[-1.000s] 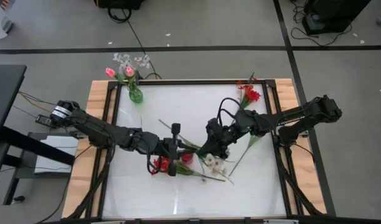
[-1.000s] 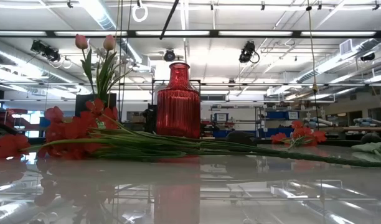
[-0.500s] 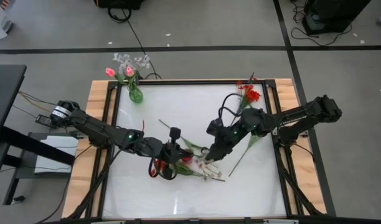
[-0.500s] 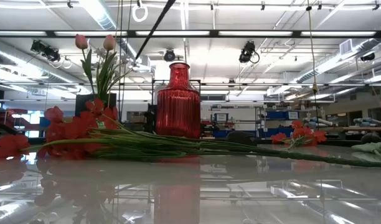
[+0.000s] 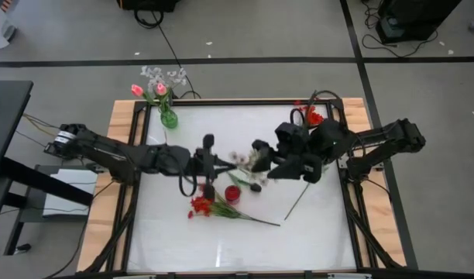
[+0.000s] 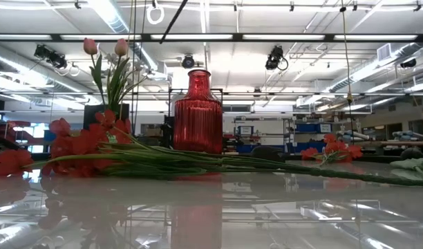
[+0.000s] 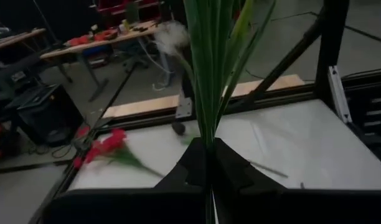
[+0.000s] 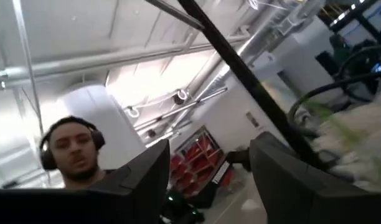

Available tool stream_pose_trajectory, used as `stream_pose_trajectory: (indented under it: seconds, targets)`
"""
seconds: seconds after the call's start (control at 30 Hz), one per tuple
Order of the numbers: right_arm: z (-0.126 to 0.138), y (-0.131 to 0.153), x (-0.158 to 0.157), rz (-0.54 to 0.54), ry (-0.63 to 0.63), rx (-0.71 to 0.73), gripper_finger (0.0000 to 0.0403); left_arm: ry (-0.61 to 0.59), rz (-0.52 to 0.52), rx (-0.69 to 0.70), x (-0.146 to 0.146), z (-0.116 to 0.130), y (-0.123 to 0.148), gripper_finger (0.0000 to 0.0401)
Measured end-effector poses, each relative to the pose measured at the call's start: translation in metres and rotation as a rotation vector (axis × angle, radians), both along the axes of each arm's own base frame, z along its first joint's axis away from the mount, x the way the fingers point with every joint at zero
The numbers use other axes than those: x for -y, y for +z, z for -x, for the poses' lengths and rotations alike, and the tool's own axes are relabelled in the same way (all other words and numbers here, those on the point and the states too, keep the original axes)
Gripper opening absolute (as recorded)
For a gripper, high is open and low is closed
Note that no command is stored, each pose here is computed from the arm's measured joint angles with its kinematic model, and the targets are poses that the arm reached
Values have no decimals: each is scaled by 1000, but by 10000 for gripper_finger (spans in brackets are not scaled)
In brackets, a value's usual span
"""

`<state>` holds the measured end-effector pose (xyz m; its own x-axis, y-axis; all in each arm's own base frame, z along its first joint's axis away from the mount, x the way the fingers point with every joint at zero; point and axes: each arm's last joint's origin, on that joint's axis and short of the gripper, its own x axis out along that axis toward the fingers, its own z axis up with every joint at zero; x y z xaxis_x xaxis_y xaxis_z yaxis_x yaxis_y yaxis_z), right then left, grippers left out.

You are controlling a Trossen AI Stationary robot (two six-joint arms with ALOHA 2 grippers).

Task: Sort flowers into vase by color
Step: Put the white flowers into the green flower vase

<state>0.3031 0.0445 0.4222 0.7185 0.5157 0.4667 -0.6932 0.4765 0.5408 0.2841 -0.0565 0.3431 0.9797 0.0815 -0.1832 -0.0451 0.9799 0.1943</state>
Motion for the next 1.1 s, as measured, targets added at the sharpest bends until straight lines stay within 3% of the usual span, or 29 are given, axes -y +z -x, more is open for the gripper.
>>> stream_pose_trajectory:
  seconds: [0.13,0.33,0.53,0.7,0.93,1.1]
  targets:
    - [7,5,18,103,-83,7,223,-18,-3,-75,-9,10,0,7]
    - [26,4,46,273,-302,-123,209,-39,-3,-181,-8,21,-6,7]
    - [50,7,63,357,-453,-206,201,-15,19,-163,-10,28,0,7]
    - [70,19,71,413,-639,-155,182,34,42,-148,-15,43,0,7]
    - [103,23,73,582,-814,-211,119,133,140,-73,-25,82,-24,7]
    - [123,18,71,691,-841,-294,50,171,187,53,-31,107,-28,7]
